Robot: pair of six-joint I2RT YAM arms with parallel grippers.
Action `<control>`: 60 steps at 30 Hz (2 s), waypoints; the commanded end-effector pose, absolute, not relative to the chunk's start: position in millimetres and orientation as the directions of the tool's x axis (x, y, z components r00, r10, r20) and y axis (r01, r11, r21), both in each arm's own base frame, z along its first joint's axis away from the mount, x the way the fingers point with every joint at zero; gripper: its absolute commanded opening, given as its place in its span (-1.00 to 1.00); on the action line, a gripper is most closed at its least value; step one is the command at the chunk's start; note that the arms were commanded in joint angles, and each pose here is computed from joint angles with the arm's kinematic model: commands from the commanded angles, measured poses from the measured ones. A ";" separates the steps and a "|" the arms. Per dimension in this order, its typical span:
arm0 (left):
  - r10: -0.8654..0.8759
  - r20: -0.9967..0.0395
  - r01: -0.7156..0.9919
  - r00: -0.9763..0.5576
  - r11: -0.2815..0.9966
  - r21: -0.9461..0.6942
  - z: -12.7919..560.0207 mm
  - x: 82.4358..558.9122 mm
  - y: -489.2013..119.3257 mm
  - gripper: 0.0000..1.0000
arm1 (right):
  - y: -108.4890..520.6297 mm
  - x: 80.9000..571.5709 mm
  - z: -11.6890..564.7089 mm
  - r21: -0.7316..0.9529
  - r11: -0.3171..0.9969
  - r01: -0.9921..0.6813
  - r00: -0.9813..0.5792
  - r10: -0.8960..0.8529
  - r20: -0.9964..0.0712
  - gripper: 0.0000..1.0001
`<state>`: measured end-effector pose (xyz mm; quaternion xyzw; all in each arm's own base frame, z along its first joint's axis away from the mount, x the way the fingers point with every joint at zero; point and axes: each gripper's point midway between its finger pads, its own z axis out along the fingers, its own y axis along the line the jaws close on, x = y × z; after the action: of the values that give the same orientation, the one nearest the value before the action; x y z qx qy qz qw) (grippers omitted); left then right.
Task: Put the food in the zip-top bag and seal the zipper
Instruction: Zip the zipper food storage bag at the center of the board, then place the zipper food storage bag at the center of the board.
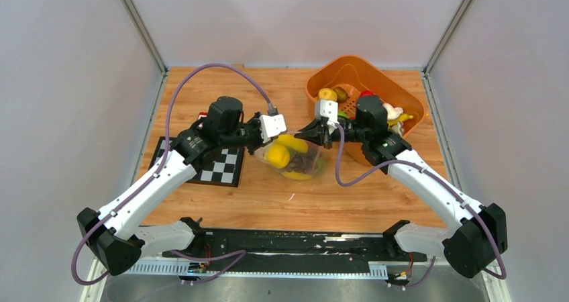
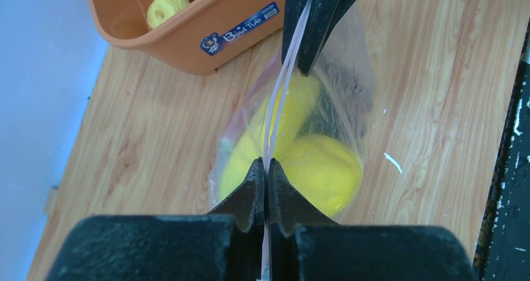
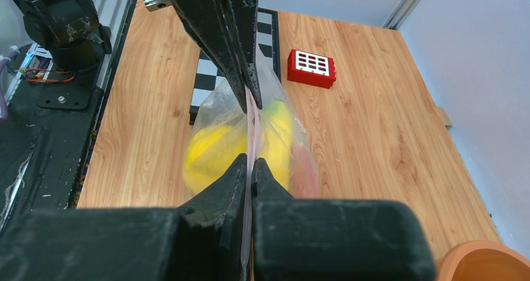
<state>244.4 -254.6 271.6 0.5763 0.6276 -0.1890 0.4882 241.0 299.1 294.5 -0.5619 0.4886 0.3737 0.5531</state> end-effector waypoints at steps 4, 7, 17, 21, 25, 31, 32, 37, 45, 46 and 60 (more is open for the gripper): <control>0.478 -0.860 0.829 0.177 0.400 0.392 312.0 271.2 -254.3 -1.00 | 299.3 259.0 338.0 -0.300 0.212 -0.930 0.291 -0.073 -0.954 -0.50; 0.473 -0.868 0.766 0.153 0.499 0.406 325.1 290.7 -248.2 -1.00 | 295.2 273.5 349.9 -0.257 0.306 -0.917 0.248 -0.068 -0.966 -0.08; 0.474 -0.858 0.533 0.198 0.683 0.501 395.4 351.7 -237.1 -1.00 | 261.2 287.7 383.6 -0.248 0.532 -0.810 0.253 -0.065 -0.965 0.76; 0.458 -0.863 0.517 0.214 0.696 0.498 407.3 358.1 -240.9 -1.00 | 245.4 284.8 383.3 -0.244 0.591 -0.769 0.252 -0.070 -0.965 0.76; 0.452 -0.871 0.620 0.194 0.632 0.466 377.0 338.5 -250.6 -1.00 | 235.0 272.4 371.0 -0.214 0.605 -0.767 0.221 -0.065 -0.973 0.76; 0.434 -0.898 0.815 0.071 0.494 0.303 273.0 273.5 -273.8 -1.00 | 225.6 257.1 333.5 -0.109 0.621 -0.776 0.114 -0.032 -0.993 0.74; 0.436 -0.898 0.833 0.052 0.478 0.280 259.6 262.7 -277.8 -1.00 | 223.4 256.4 324.6 -0.090 0.630 -0.771 0.090 -0.032 -0.995 0.74; 0.419 -0.907 0.894 -0.034 0.419 0.160 225.2 222.5 -294.2 -1.00 | 213.4 250.8 316.4 -0.056 0.663 -0.747 0.066 -0.009 -0.998 0.74; 0.437 -0.897 0.939 -0.068 0.332 0.090 200.1 176.4 -306.0 -1.00 | 189.9 260.1 300.0 0.009 0.772 -0.636 0.010 0.020 -1.000 0.75; 0.434 -0.898 0.945 -0.077 0.319 0.073 193.5 169.1 -309.7 -1.00 | 187.3 262.9 295.0 0.018 0.786 -0.619 -0.003 0.020 -1.000 0.75; 0.438 -0.868 0.935 -0.234 0.347 -0.077 78.2 120.5 -324.3 -1.00 | 182.1 279.4 266.9 0.138 0.836 -0.531 -0.125 0.084 -0.989 0.75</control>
<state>117.5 -294.1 65.6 0.5159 0.7331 -0.2682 0.3529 274.2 184.0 259.9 -0.1913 0.7153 0.2281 0.6323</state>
